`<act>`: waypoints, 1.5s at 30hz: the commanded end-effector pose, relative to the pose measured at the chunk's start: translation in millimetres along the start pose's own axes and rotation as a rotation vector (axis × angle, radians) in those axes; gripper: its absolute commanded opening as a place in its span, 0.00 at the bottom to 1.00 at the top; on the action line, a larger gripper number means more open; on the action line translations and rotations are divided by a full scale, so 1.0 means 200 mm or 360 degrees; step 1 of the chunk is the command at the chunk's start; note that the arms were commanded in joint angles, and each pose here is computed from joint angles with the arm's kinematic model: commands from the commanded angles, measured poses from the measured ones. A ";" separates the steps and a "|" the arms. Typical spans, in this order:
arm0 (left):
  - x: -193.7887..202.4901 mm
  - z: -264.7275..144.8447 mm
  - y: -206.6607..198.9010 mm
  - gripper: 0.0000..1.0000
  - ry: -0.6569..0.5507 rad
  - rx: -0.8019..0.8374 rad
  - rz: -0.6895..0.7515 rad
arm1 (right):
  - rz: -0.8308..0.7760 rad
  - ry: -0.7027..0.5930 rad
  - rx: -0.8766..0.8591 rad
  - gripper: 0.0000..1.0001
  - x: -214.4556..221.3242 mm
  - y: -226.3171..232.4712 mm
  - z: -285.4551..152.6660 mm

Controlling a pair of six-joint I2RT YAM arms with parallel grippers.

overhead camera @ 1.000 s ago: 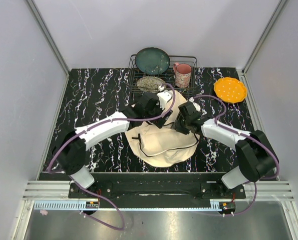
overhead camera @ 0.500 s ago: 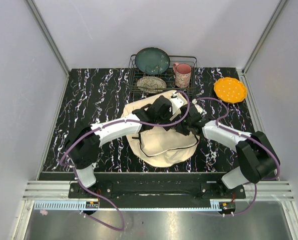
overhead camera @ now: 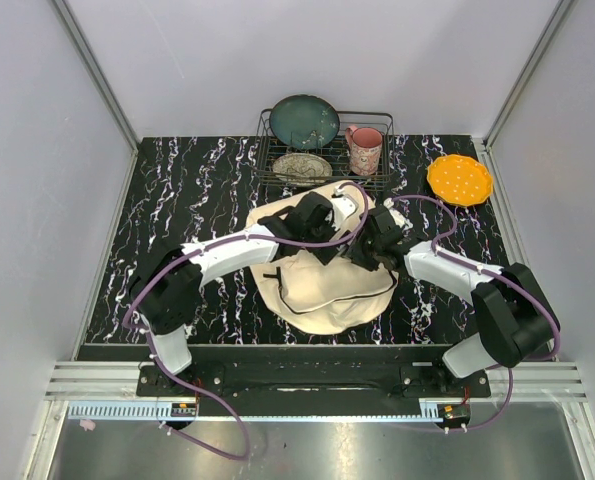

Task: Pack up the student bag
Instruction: Adjust the student bag at the center of the board.

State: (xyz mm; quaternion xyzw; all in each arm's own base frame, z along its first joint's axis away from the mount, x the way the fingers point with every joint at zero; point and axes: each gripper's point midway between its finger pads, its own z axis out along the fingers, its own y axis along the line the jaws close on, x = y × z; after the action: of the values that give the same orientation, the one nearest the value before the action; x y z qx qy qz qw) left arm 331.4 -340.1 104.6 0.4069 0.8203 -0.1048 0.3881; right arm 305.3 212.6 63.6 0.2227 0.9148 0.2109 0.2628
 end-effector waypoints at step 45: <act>-0.48 -0.41 0.21 0.00 -0.0392 -0.0222 -0.0468 | 0.0033 0.0029 0.0051 0.38 0.05 -0.07 -0.03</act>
State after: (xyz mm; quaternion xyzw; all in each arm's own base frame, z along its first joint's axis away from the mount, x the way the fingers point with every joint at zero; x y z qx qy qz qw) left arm 339.0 -329.5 142.1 0.3127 0.8500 -0.1115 0.4090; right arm 303.8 213.7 68.3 0.2303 0.9092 0.2237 0.2650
